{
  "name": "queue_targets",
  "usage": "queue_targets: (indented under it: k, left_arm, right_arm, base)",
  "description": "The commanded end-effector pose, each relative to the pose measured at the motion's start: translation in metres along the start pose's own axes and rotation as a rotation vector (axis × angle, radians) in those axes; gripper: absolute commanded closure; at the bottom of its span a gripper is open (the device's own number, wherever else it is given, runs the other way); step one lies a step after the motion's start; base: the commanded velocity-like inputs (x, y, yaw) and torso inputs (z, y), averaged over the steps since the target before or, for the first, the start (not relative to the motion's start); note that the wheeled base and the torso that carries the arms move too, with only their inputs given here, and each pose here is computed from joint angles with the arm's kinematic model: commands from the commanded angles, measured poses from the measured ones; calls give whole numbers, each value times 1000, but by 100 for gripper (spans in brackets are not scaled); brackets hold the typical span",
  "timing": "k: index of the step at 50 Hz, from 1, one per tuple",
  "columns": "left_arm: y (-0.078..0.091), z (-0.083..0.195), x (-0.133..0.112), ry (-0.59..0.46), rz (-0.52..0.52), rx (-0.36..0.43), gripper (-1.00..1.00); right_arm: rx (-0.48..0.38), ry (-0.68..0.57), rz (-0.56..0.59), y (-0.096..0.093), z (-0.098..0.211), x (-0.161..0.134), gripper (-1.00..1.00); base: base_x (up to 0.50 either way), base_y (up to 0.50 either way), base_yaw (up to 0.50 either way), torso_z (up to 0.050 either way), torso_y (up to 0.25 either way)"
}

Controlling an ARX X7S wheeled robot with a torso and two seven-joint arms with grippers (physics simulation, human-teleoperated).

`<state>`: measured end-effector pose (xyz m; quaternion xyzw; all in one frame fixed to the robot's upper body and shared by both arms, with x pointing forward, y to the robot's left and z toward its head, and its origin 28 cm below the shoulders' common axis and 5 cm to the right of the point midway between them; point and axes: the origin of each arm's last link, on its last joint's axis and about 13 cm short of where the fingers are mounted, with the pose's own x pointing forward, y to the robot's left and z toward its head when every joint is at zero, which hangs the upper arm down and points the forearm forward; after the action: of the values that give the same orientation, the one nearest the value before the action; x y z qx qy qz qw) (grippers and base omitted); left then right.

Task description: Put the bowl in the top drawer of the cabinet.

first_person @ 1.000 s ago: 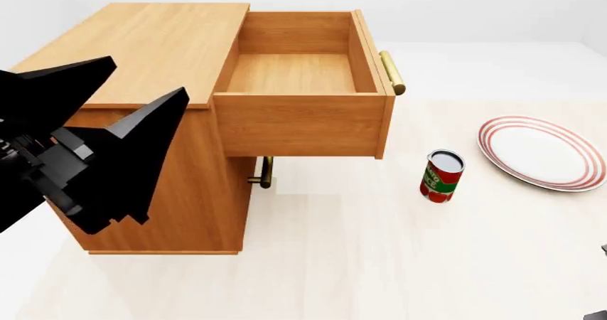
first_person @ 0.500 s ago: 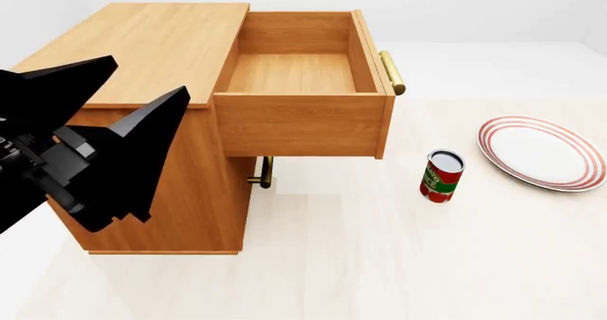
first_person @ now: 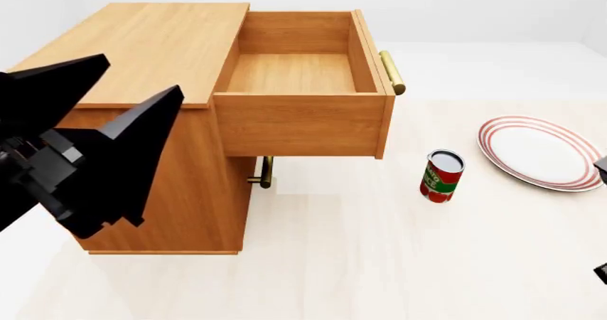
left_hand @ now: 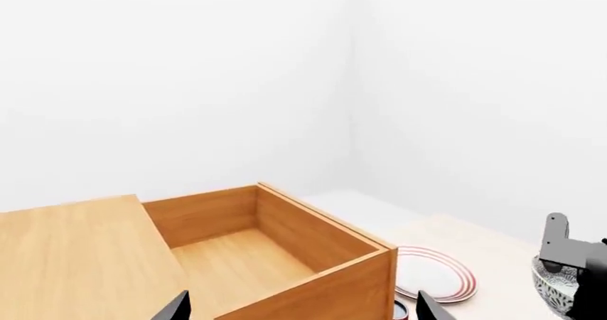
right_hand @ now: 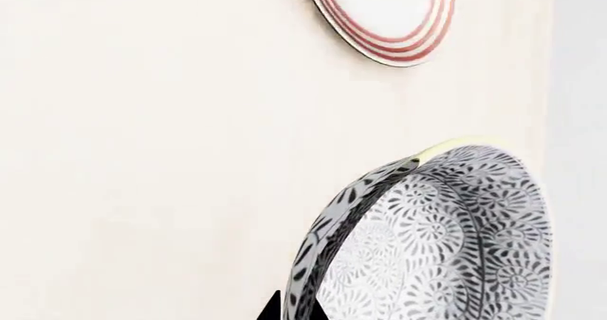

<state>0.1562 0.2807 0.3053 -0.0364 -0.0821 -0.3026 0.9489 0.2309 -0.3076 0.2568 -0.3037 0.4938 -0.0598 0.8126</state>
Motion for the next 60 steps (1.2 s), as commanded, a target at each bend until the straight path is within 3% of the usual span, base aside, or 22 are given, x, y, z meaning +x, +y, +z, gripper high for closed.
queue_targets:
  k: [1, 11, 21, 31, 35, 44, 60]
  left_arm:
    - [-1, 2, -2, -12, -1, 7, -100]
    - [-3, 6, -4, -28, -6, 18, -100]
    - [-11, 14, -13, -58, 22, 42, -100]
    - [-20, 22, -27, -76, 61, 81, -100]
    - [-21, 23, -31, -82, 75, 91, -100]
    - [-20, 22, -39, -89, 103, 85, -100]
    - [-20, 24, -39, -86, 108, 88, -100]
  right_arm:
    - [-150, -146, -59, -28, 61, -58, 100]
    - [-295, -258, -34, -54, 104, -88, 100]
    - [-532, -386, 21, -74, 158, -112, 100]
    - [-667, -499, 29, -91, 205, -141, 100]
    - [-748, -554, 46, -83, 232, -152, 100]
    - [-900, -673, 83, -43, 268, -174, 100]
    - [-1039, -808, 147, 4, 299, -193, 100]
  base:
    - [0, 0, 0, 0, 0]
    - [0, 0, 0, 0, 0]
    - [0, 0, 0, 0, 0]
    - [0, 0, 0, 0, 1]
    - [0, 0, 0, 0, 0]
    - [0, 0, 0, 0, 0]
    - [0, 0, 0, 0, 1]
